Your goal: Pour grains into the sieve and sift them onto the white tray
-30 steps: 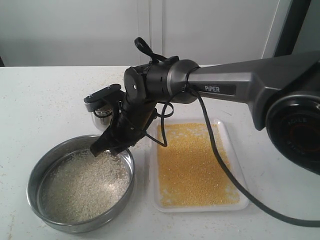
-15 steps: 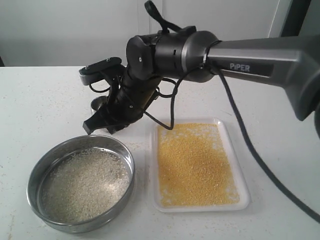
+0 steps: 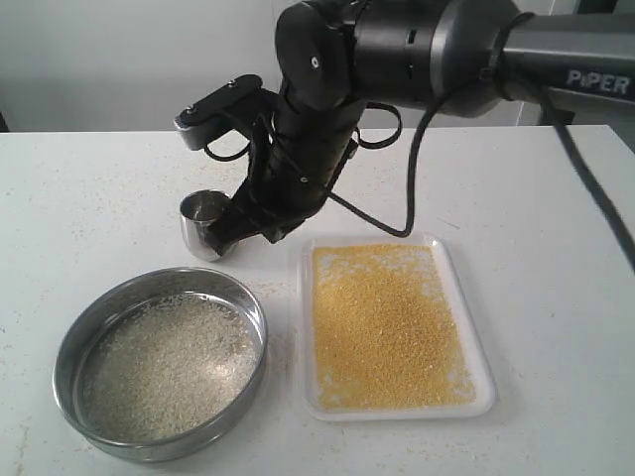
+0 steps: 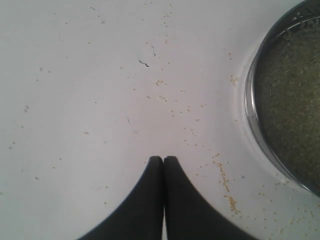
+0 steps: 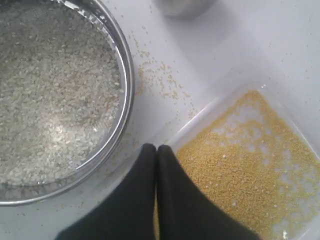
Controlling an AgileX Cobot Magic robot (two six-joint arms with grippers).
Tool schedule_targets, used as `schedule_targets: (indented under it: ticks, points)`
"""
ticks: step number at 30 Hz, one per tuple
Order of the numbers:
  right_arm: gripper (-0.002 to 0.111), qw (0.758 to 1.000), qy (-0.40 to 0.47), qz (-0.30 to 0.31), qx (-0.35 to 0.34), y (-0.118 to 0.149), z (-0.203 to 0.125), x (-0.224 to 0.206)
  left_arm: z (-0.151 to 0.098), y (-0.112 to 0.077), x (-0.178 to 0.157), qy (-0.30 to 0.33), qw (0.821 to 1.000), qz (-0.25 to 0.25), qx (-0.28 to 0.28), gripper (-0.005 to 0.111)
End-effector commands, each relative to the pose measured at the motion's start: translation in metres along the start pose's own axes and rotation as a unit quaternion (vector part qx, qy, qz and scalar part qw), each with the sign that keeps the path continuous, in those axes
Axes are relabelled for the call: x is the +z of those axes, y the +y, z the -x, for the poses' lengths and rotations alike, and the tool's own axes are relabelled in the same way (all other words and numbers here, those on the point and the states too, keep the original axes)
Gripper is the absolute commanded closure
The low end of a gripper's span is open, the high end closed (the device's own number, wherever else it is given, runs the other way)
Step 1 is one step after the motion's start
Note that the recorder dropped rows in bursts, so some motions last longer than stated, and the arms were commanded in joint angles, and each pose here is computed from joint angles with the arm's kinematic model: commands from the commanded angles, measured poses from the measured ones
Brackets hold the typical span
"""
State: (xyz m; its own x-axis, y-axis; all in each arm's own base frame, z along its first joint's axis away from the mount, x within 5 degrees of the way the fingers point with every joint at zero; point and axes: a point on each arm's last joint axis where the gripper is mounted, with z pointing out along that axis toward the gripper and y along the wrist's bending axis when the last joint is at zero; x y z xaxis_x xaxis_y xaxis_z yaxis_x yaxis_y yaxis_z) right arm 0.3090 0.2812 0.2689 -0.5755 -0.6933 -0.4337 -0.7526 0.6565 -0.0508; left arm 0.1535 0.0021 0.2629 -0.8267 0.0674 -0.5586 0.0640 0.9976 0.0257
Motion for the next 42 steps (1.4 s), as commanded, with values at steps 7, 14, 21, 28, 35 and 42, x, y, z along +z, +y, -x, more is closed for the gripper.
schedule_targets:
  ticks: [7, 14, 21, 28, 35, 42]
  points:
    - [0.108, 0.992, 0.002, -0.057, 0.113, -0.072, -0.071, -0.029, -0.003, 0.0, 0.0, 0.004, 1.0, -0.002, -0.004, 0.107]
    - [0.108, 0.98, 0.008, -0.089, 0.177, -0.106, -0.113, -0.05, -0.003, 0.0, 0.0, 0.004, 1.0, -0.002, -0.004, 0.107]
    - [0.108, 0.965, 0.01, -0.118, 0.235, -0.132, -0.149, -0.07, -0.003, 0.0, 0.0, 0.004, 1.0, -0.002, -0.004, 0.107]
    - [0.108, 0.948, -0.01, -0.151, 0.279, -0.143, -0.18, -0.095, -0.003, 0.0, 0.0, 0.004, 1.0, -0.002, -0.004, 0.107]
    - [0.108, 0.935, -0.073, -0.19, 0.29, -0.137, -0.2, -0.12, -0.003, 0.0, 0.0, 0.004, 1.0, -0.002, -0.004, 0.107]
    - [0.108, 0.923, -0.154, -0.223, 0.273, -0.115, -0.214, -0.143, -0.003, 0.0, 0.0, 0.004, 1.0, -0.002, -0.004, 0.107]
